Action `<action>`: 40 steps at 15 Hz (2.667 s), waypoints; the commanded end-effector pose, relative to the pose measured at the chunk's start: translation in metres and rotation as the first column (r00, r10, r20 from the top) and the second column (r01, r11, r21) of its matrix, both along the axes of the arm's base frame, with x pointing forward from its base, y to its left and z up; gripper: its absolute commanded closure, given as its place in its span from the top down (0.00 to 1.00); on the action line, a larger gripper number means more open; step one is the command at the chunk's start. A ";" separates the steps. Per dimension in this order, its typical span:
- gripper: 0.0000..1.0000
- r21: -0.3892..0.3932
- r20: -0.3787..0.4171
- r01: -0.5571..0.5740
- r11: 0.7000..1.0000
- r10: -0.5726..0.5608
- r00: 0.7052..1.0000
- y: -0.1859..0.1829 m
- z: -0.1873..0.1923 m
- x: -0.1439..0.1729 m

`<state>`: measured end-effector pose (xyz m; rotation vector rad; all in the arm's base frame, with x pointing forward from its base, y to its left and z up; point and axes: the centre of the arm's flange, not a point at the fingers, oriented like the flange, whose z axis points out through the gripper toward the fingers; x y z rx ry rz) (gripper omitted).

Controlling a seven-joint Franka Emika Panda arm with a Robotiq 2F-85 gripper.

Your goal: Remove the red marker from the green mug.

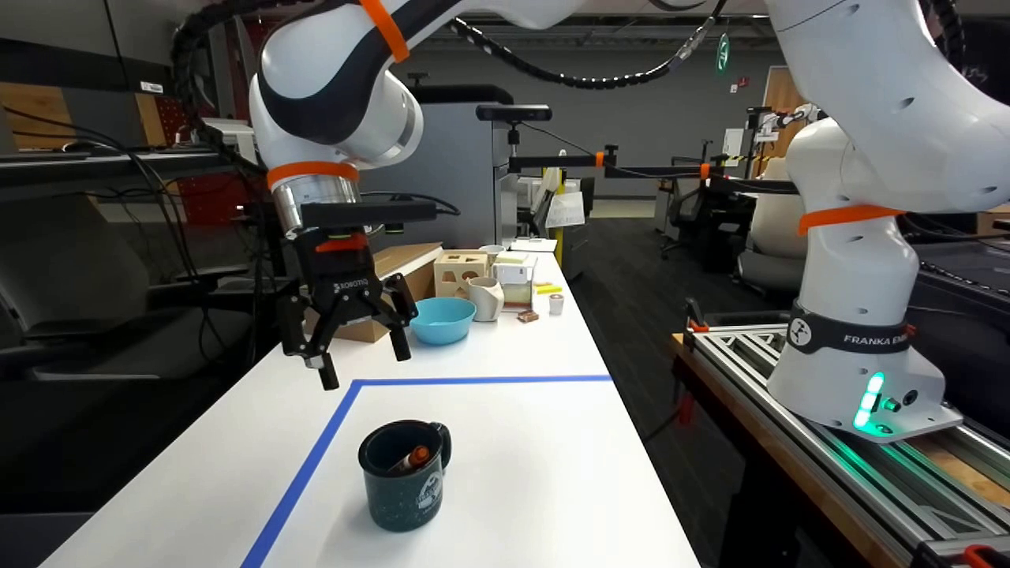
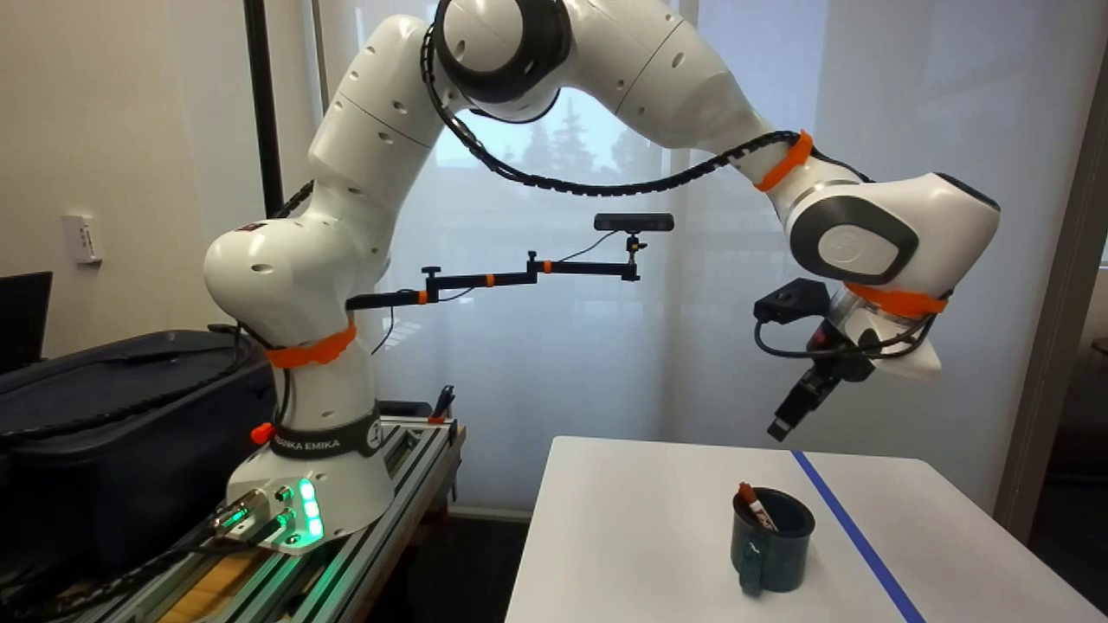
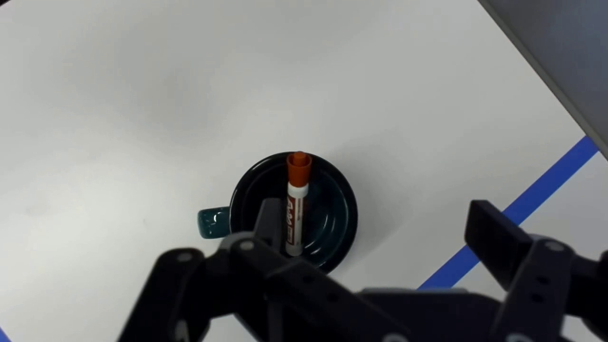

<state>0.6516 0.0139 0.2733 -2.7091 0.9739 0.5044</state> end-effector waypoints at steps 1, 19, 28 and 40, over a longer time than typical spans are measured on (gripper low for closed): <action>1.00 0.000 0.002 -0.001 1.000 0.001 1.000 0.001 0.001 0.000; 1.00 0.091 -0.208 0.044 0.995 -0.025 0.978 -0.013 -0.081 0.025; 1.00 0.109 -0.235 0.061 0.992 -0.034 0.971 -0.041 -0.123 0.042; 0.42 0.146 -0.210 0.050 0.988 -0.019 0.978 -0.027 -0.137 0.048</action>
